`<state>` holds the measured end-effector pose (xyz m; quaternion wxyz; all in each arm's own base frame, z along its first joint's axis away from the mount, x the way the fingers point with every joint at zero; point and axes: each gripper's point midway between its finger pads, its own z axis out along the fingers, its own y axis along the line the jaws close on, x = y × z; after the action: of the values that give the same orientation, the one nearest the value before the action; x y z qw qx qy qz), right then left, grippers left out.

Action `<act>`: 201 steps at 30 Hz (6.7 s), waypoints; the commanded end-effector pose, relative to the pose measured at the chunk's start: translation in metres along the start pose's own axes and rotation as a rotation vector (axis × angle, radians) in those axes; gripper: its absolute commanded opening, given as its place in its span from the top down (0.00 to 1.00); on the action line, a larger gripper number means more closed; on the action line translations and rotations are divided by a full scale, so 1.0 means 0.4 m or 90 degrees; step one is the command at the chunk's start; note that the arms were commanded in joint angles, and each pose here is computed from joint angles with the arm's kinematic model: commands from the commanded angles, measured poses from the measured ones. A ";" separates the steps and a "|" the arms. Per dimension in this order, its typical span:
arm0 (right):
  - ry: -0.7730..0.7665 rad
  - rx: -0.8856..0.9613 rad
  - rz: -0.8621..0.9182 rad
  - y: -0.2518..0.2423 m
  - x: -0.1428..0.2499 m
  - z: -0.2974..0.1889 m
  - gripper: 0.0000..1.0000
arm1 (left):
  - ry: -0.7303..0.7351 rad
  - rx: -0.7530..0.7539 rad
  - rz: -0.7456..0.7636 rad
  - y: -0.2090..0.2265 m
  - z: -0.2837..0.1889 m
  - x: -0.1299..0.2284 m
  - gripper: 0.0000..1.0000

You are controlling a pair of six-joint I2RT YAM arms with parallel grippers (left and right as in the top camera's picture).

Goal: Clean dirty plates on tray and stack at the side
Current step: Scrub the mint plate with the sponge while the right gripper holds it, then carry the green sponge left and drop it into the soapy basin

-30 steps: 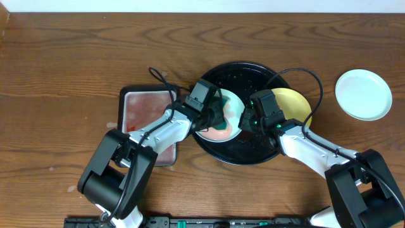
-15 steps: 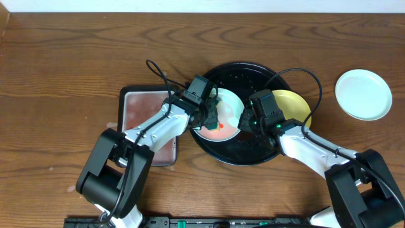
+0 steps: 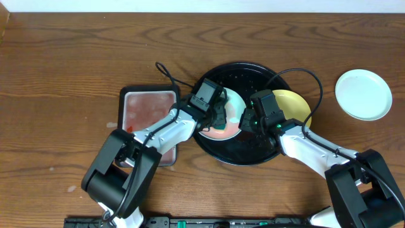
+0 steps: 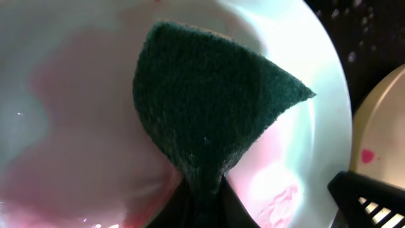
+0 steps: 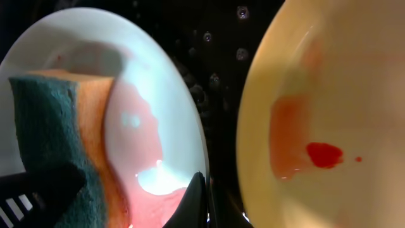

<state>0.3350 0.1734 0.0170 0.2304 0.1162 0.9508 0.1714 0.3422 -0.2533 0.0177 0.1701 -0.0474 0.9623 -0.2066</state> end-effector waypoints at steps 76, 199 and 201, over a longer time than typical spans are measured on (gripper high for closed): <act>0.039 0.024 -0.014 -0.006 0.043 -0.001 0.99 | -0.040 -0.203 -0.061 0.132 -0.006 -0.087 0.93; 0.095 0.060 -0.025 0.003 0.046 -0.136 0.60 | -0.174 -0.254 -0.063 0.349 -0.571 -0.157 0.23; 0.127 0.046 -0.004 0.012 0.071 -0.117 0.60 | -0.173 -0.255 -0.063 0.349 -0.570 -0.157 0.23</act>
<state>0.2979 0.1586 0.0594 0.1758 0.0762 0.9747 0.1152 0.3184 -0.0326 0.1733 0.2721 -0.1539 0.9497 -0.0189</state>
